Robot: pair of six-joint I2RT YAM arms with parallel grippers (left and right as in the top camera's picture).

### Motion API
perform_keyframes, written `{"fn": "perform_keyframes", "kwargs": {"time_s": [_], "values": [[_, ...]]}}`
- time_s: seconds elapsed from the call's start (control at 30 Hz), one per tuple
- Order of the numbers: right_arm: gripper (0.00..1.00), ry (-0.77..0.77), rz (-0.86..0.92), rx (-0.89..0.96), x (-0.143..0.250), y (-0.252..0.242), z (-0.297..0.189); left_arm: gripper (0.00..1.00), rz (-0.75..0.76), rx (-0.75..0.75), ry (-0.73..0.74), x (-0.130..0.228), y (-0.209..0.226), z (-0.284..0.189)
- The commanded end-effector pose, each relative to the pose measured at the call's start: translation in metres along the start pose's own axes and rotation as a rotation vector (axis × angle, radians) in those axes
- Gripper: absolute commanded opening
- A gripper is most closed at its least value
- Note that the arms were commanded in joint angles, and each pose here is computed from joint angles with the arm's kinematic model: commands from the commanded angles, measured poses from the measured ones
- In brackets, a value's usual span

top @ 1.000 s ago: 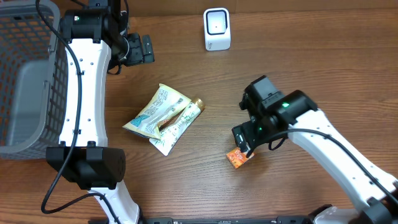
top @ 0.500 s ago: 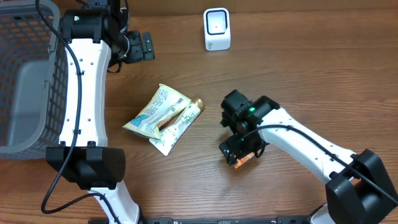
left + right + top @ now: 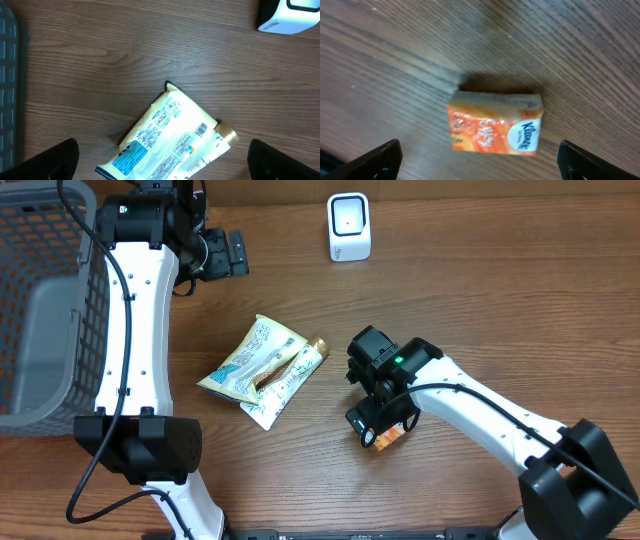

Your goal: Scan the item barcode

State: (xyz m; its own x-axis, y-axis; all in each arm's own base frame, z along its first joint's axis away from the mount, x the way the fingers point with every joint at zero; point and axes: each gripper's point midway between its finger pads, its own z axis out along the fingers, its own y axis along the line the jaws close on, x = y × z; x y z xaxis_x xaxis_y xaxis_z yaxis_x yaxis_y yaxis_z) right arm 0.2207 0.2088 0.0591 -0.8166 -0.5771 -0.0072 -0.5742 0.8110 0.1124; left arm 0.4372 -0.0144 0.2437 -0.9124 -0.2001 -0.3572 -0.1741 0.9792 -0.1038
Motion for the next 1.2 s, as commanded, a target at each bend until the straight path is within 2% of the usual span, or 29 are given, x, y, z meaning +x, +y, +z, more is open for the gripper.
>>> {"fn": "perform_keyframes", "kwargs": {"time_s": [0.0, 0.33, 0.73, 1.17], "values": [[1.00, 0.030, -0.015, 0.061, 0.001, -0.012, 0.011, 1.00, 0.033, 0.012, -0.031, -0.004, 0.001, -0.011], [1.00, 0.111, -0.008, 0.072, 0.006, -0.016, 0.037, 1.00, 0.036, -0.005, -0.034, -0.005, 0.005, -0.011], [1.00, 0.115, -0.007, 0.054, 0.005, -0.013, 0.041, 1.00, 0.036, -0.006, -0.034, -0.005, 0.005, -0.011], [1.00, 0.194, 0.012, 0.014, 0.028, -0.009, 0.060, 1.00, 0.058, -0.017, -0.025, -0.003, 0.007, -0.008]]}}
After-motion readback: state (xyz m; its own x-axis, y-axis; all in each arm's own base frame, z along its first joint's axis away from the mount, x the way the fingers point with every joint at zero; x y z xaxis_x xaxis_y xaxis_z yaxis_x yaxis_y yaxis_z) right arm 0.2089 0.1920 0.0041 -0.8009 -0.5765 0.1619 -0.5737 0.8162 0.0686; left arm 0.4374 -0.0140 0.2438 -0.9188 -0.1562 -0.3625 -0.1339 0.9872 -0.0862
